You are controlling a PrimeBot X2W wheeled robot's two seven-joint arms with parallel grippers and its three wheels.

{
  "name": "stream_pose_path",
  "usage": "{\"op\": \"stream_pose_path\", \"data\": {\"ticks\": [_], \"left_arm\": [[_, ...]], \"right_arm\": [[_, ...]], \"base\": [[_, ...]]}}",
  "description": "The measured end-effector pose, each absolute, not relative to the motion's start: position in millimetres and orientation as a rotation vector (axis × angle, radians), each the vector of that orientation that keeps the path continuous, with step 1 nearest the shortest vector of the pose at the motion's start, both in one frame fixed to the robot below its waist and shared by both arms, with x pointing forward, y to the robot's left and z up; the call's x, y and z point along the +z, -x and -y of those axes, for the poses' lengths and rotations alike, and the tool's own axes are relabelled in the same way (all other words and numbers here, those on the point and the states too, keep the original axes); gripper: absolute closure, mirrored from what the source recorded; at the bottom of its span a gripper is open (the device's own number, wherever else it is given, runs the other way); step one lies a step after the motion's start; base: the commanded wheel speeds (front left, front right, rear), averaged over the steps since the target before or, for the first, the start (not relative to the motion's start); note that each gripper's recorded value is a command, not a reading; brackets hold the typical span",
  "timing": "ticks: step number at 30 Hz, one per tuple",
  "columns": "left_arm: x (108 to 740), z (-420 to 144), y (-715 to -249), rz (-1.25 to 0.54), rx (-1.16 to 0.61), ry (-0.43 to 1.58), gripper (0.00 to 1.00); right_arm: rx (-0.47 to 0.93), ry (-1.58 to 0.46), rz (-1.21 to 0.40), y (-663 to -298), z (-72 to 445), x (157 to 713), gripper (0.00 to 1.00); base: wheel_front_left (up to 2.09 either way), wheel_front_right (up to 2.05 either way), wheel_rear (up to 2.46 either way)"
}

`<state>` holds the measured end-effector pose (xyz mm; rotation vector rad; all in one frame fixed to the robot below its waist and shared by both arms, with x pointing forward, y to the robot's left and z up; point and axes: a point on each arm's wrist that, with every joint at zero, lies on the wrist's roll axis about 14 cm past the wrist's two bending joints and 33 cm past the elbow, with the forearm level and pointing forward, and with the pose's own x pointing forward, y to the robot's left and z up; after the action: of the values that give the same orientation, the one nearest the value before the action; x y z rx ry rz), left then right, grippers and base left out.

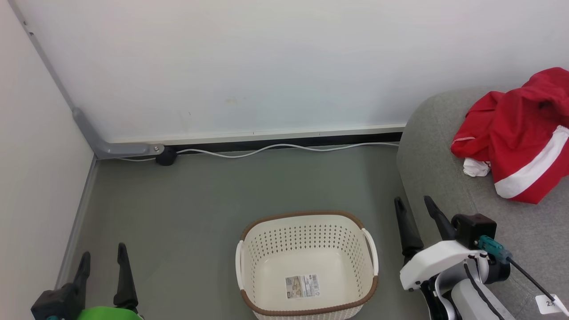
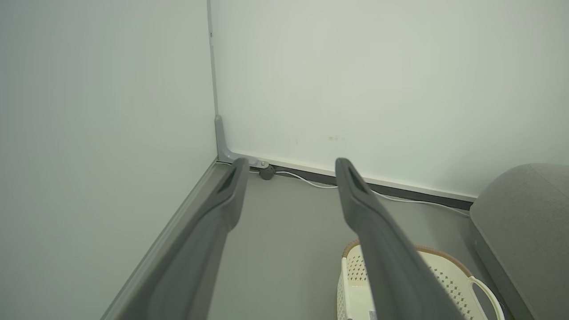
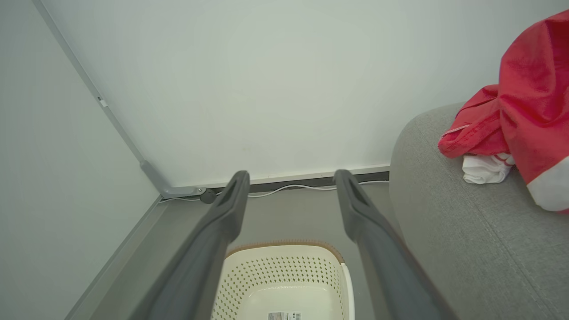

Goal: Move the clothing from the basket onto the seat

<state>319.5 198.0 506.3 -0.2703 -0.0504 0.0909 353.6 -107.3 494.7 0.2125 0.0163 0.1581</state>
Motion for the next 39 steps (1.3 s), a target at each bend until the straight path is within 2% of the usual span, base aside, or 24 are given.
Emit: {"op": "stream_pose_path", "data": {"ticks": [39], "left_arm": [[512,-199,-315,0.068,0.093,0.222,0.0]], "right_arm": [[0.132,-0.231,-0.001,-351,115,508,0.0]], "base": [[0.0,0.0,0.0]]}}
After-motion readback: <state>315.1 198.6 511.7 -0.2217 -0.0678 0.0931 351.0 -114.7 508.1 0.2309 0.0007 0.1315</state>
